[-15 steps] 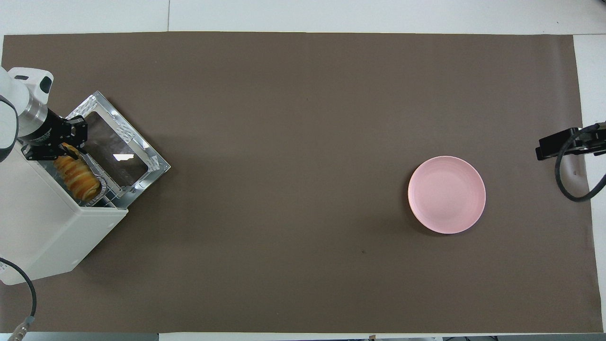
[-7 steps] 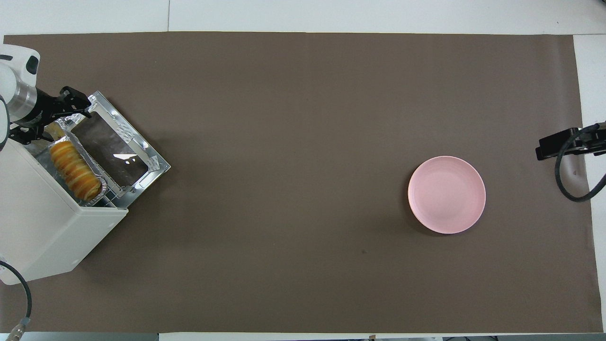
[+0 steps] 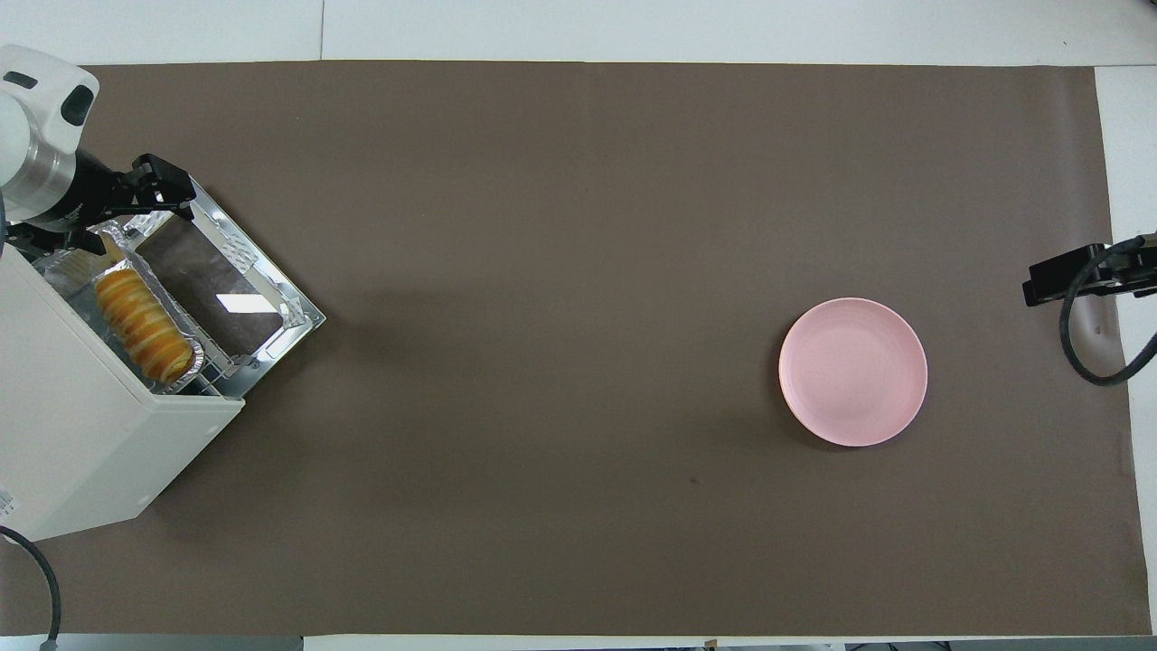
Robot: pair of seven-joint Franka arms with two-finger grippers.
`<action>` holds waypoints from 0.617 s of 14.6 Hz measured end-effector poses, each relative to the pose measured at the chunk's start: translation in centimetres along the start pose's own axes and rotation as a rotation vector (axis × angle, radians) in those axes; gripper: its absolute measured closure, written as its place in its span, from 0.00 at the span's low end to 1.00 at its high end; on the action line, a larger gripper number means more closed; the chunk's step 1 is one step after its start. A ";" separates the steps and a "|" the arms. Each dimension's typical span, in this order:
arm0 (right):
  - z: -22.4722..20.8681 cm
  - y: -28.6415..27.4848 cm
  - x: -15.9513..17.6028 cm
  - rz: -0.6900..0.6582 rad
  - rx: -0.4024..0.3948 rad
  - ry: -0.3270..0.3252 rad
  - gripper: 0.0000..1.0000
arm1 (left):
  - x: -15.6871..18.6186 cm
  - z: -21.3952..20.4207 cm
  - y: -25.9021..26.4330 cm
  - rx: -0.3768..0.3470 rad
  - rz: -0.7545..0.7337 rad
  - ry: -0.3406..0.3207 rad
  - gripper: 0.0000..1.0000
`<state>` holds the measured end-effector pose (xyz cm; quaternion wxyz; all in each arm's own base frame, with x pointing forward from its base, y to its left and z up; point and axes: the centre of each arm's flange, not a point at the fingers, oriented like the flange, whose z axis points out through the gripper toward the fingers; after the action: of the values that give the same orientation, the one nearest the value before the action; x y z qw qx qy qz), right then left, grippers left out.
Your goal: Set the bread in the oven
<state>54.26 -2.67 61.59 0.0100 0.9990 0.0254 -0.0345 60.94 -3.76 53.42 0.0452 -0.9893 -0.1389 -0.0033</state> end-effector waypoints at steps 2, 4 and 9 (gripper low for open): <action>0.0 0.0 0.0 0.000 0.000 0.000 0.00 | -1.9 -2.7 -0.9 0.005 0.082 -0.020 0.00; 0.0 0.0 0.0 0.000 0.000 0.000 0.00 | -3.8 -4.8 -2.1 0.013 0.161 -0.056 0.00; 0.0 0.0 0.0 0.000 0.000 0.000 0.00 | -5.9 -7.0 -4.3 -0.016 0.264 -0.107 0.00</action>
<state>54.26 -2.67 61.59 0.0100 0.9990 0.0254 -0.0345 54.12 -1.93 60.62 0.0300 -0.9980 -0.0099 0.0542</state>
